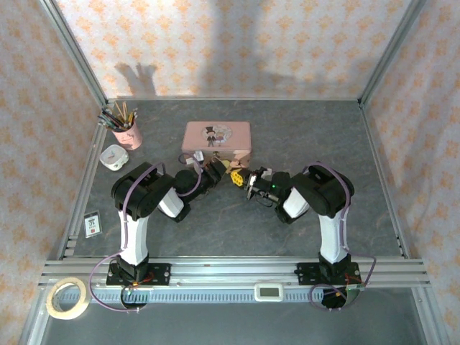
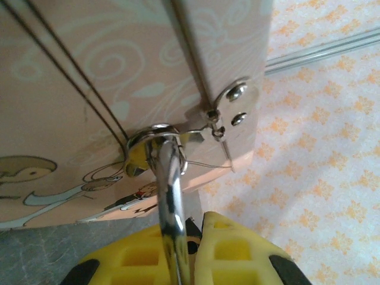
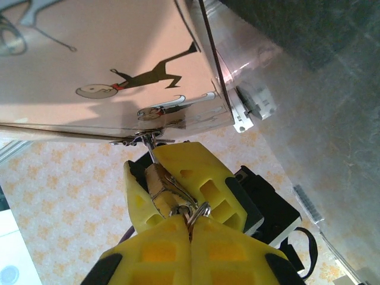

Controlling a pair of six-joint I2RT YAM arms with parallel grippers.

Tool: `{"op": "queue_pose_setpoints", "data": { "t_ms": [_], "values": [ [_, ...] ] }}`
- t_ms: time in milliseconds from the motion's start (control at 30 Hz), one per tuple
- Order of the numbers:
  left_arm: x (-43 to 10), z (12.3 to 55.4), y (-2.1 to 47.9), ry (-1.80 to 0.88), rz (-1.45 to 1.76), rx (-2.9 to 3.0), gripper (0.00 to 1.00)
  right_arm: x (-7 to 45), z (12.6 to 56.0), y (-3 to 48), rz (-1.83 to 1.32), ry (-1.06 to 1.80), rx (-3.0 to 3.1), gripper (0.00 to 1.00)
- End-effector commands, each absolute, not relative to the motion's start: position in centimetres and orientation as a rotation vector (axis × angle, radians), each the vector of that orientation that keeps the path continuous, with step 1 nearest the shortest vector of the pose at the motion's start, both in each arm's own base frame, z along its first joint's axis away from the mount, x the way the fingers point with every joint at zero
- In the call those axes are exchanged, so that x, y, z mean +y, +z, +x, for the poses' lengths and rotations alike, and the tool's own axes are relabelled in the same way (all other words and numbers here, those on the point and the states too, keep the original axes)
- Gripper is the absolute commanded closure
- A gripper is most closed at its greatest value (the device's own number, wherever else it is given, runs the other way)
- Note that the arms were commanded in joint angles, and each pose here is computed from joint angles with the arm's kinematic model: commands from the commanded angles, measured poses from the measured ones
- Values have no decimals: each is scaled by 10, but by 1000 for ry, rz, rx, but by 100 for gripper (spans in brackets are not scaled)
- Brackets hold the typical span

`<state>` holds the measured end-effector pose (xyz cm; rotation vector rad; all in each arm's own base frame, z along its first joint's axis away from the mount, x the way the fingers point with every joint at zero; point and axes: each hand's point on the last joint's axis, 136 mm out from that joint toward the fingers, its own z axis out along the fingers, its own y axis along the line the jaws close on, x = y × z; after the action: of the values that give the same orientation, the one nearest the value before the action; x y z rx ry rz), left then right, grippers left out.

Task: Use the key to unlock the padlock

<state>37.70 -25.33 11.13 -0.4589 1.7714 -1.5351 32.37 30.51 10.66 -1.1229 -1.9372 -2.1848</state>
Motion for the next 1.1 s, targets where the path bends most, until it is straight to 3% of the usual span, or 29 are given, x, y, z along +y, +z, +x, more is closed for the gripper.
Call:
{"op": "queue_pose_setpoints", "data": {
  "t_ms": [0,333,533,767,1067],
  "values": [
    [-263,357,178,-1648,-175,1511,100,297,320,206,-968,-2452,-1524,100],
    [-250,365,165,-1625,-331,1540,100,287,331,164,-1048,-2454,-1777,100],
    [-243,374,148,-1558,-460,1615,100,275,336,138,-1047,-2406,-2103,85],
    [-233,383,130,-1443,-623,1715,100,267,335,102,-961,-2165,-2577,67],
    [-247,388,82,-1277,-722,1920,100,235,341,101,-658,-1629,-3322,61]
  ]
}}
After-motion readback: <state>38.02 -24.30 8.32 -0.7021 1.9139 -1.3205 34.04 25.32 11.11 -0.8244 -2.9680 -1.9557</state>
